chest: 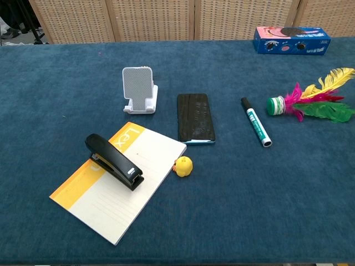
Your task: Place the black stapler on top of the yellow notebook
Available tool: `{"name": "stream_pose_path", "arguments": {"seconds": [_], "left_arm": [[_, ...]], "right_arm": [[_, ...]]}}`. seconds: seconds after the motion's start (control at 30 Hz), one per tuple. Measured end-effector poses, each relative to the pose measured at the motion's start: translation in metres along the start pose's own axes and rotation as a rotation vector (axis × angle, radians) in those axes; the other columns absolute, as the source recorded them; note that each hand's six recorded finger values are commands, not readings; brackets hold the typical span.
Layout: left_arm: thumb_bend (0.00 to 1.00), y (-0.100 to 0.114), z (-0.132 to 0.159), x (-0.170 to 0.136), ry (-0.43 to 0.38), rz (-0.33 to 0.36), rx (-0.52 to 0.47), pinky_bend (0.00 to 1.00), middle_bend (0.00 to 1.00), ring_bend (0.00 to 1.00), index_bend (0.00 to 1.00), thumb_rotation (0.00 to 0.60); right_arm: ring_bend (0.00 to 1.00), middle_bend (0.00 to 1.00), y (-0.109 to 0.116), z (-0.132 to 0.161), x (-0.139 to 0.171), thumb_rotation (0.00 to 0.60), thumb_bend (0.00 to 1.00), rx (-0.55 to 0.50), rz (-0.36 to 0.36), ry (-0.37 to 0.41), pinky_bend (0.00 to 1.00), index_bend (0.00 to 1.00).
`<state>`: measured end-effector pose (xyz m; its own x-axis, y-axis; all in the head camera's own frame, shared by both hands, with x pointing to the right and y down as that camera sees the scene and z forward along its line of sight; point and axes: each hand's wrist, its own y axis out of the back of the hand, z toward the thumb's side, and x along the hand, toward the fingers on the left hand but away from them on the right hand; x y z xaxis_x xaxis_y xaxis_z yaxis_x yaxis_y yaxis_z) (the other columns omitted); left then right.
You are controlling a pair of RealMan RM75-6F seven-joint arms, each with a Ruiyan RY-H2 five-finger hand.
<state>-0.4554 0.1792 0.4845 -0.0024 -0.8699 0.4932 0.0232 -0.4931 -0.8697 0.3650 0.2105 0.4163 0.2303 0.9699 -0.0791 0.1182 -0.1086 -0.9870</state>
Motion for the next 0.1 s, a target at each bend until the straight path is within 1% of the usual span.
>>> {"name": "stream_pose_path", "arguments": {"seconds": [0.1], "left_arm": [[0.33,0.0001,0.0005,-0.0007,-0.001,0.001,-0.004,0.00,0.00,0.00,0.00,0.600]], "right_arm": [[0.01,0.02,-0.0005,-0.0010,0.0003,0.600,0.21,-0.001,0.002,-0.005,0.00,0.26]]}}
